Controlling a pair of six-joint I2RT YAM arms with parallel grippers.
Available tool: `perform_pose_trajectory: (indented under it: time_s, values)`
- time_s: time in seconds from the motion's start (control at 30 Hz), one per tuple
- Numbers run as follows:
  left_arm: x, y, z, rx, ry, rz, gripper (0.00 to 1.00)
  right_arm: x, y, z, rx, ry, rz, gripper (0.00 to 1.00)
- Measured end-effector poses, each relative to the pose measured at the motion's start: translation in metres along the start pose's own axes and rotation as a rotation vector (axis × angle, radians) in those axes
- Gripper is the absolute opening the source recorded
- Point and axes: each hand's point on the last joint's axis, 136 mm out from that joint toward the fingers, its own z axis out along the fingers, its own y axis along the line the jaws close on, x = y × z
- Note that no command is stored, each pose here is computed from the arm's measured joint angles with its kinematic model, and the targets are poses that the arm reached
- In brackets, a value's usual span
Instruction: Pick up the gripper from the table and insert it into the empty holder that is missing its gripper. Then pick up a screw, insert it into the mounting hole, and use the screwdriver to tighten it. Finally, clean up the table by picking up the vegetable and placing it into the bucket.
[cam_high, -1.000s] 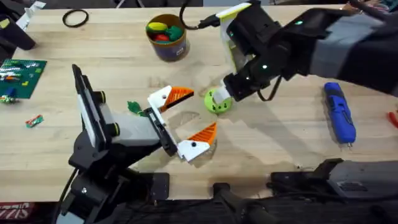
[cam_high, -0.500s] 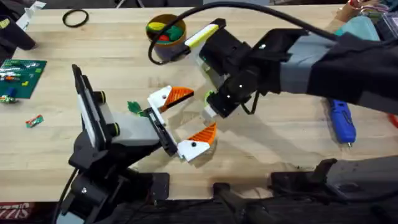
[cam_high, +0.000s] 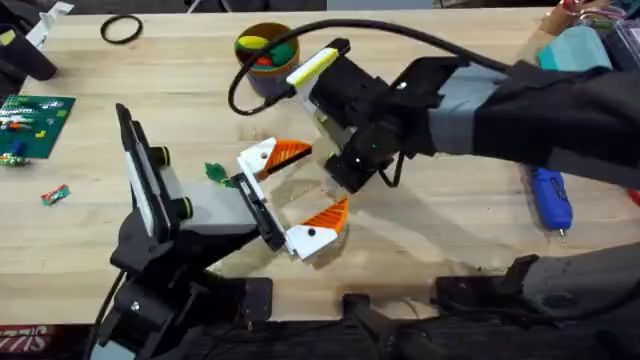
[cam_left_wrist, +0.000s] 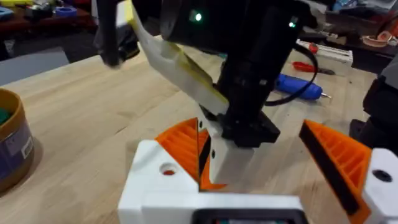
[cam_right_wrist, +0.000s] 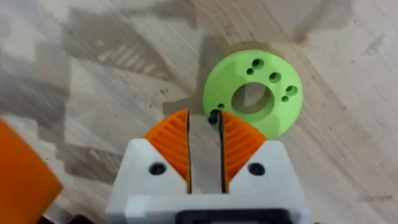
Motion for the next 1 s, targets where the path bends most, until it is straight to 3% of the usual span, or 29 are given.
perform_pose_trajectory:
  time_s: [0.37, 0.43, 0.47, 0.83, 1.0]
  values:
    - [0.0, 0.0, 0.0, 0.0, 0.0, 0.0, 0.988, 0.002, 0.0, 0.006, 0.002, 0.016, 0.0, 0.219]
    - [0.0, 0.0, 0.0, 0.0, 0.0, 0.0, 0.988, 0.002, -0.003, 0.007, 0.018, 0.02, -0.002, 0.019]
    - [0.0, 0.0, 0.0, 0.0, 0.0, 0.0, 0.988, 0.002, -0.004, 0.008, 0.021, 0.019, -0.001, 0.008]
    - [0.0, 0.0, 0.0, 0.0, 0.0, 0.0, 0.988, 0.007, -0.009, 0.005, 0.029, 0.045, 0.012, 0.003]
    - [0.0, 0.0, 0.0, 0.0, 0.0, 0.0, 0.988, 0.006, -0.027, -0.013, 0.042, 0.069, 0.065, 0.003]
